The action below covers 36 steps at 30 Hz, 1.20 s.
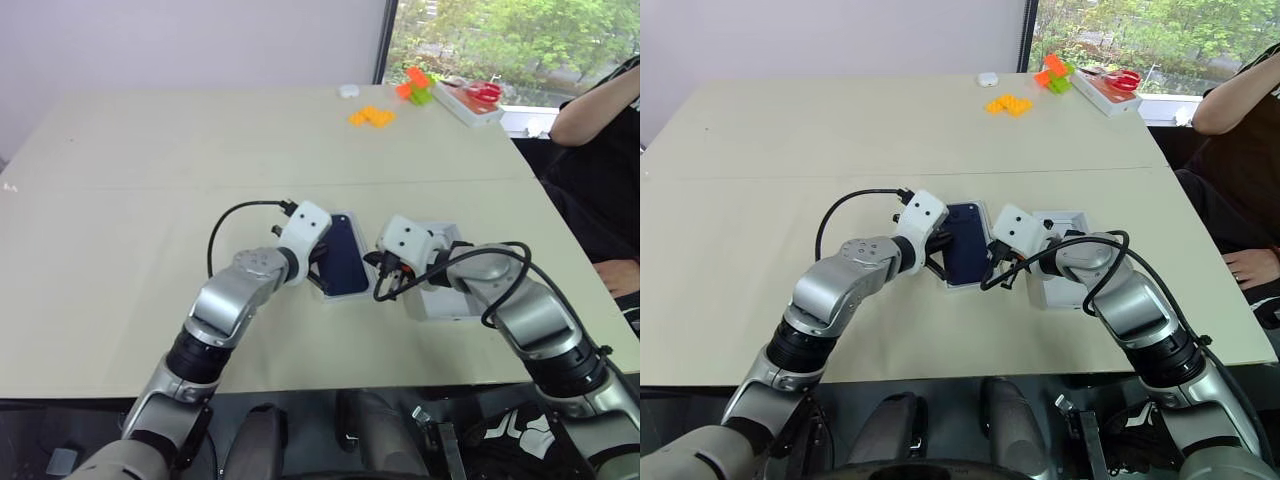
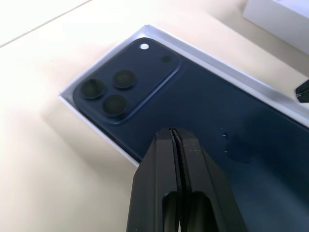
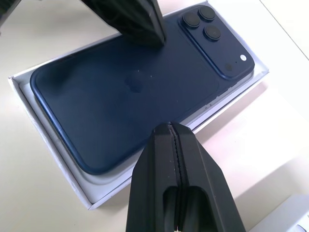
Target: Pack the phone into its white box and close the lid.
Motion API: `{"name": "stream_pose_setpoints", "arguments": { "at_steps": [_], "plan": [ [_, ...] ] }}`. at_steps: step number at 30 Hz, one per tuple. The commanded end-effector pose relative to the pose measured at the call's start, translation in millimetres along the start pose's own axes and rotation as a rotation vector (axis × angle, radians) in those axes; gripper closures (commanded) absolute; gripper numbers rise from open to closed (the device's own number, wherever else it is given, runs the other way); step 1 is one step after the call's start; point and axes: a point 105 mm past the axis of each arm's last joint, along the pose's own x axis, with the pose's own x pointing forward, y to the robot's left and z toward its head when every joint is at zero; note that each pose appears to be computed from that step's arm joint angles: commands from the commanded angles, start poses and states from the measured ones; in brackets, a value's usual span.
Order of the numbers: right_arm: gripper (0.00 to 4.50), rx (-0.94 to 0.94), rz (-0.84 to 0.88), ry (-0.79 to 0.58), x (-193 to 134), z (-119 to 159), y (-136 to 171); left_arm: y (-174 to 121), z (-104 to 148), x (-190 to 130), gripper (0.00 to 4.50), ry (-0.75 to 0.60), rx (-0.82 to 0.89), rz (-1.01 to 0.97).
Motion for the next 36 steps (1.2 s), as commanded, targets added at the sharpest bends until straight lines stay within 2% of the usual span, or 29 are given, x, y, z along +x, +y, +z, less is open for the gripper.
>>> {"name": "stream_pose_setpoints", "arguments": {
  "at_steps": [1, 7, 10, 16, 20, 21, 24, 26, 29, 31, 34, 36],
  "plan": [
    [4.50, -0.037, -0.024, -0.028, -5, 12, -6, -12, -1, 0, 4.44, 0.018, 0.004, -0.054],
    [4.50, -0.041, -0.022, -0.031, -5, 13, -6, -15, -3, -1, 4.44, 0.020, -0.001, -0.074],
    [4.50, -0.045, -0.023, -0.032, -5, 14, -7, -10, 6, -3, 4.44, -0.021, -0.004, -0.055],
    [4.50, -0.058, -0.056, -0.059, -16, 20, -16, 13, 53, -29, 4.44, -0.294, -0.069, 0.000],
    [4.50, -0.056, -0.078, -0.074, -25, 23, -24, 30, 62, -45, 4.44, -0.364, -0.158, 0.034],
    [4.50, -0.058, -0.092, -0.066, -29, 21, -27, 44, 59, -52, 4.44, -0.368, -0.243, 0.067],
    [4.50, -0.061, -0.118, -0.034, -36, 13, -34, 87, 27, -73, 3.65, -0.333, -0.502, 0.174],
    [4.50, -0.063, -0.109, -0.020, -34, 10, -31, 94, 10, -77, 2.72, -0.282, -0.568, 0.200],
    [4.50, -0.069, -0.095, 0.008, -28, 4, -25, 91, -8, -77, 1.17, -0.174, -0.538, 0.219],
    [4.50, -0.077, -0.090, 0.032, -22, 0, -21, 83, -17, -73, 0.18, -0.086, -0.415, 0.231],
    [4.50, -0.077, -0.081, 0.050, -12, -3, -15, 63, -26, -61, 0.18, 0.023, -0.151, 0.197],
    [4.50, -0.081, -0.082, 0.063, -8, -4, -13, 55, -28, -55, 0.88, 0.041, -0.096, 0.170]
  ]
}}
